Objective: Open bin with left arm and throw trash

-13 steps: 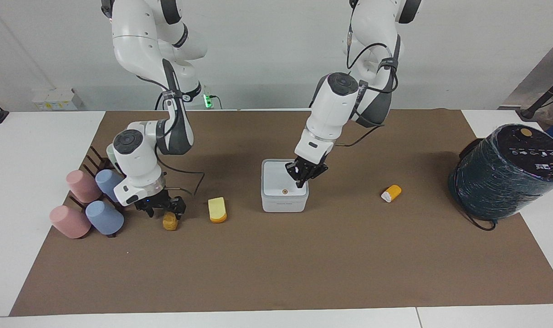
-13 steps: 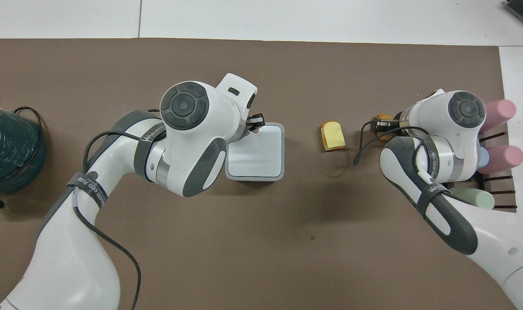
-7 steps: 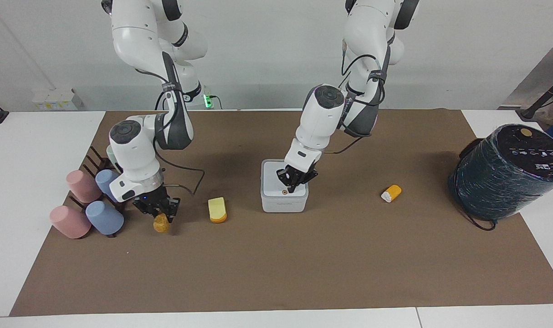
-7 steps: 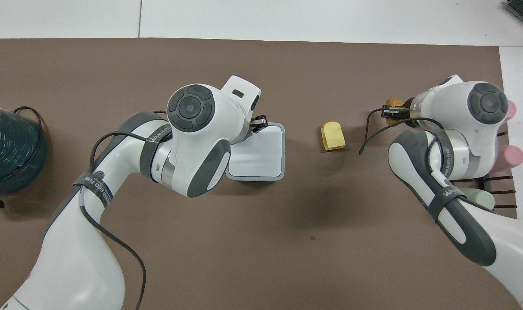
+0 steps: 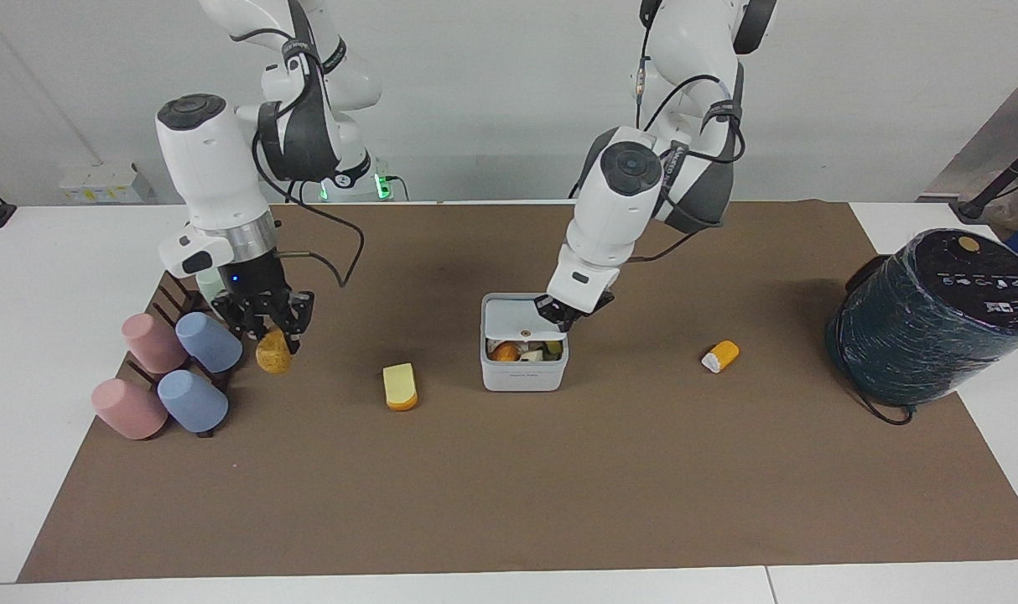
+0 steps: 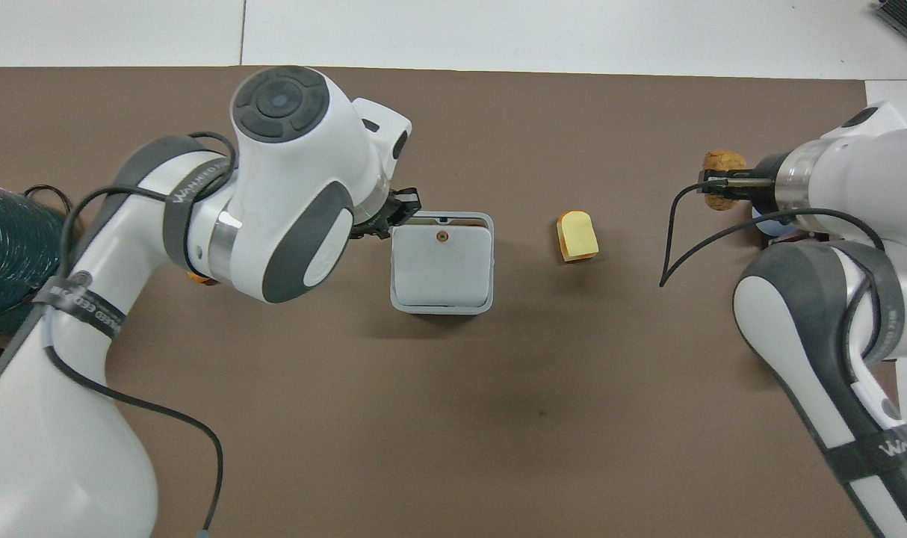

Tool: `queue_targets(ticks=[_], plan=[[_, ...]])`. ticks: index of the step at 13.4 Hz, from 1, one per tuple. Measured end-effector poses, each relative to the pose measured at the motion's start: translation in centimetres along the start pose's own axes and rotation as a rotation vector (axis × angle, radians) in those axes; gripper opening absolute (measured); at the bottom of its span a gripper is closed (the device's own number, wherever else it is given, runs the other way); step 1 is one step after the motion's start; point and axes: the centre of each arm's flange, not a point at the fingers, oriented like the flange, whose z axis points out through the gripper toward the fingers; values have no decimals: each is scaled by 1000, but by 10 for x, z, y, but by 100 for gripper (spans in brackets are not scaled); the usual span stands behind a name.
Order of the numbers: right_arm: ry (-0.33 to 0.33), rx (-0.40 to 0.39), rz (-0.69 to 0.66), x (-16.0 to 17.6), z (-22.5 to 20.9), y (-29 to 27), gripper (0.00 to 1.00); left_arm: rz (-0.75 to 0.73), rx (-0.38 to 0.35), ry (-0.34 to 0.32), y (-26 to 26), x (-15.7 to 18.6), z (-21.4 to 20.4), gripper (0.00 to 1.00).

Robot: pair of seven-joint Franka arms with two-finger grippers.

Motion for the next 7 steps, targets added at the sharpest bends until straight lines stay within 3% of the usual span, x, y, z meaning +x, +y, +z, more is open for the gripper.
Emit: queue_targets(ticks=[3, 7], plan=[[14, 41, -3, -10, 1, -58, 41, -9, 6, 22, -33, 27, -15, 1], [49, 125, 62, -28, 24, -158, 41, 95, 11, 32, -91, 68, -22, 1]])
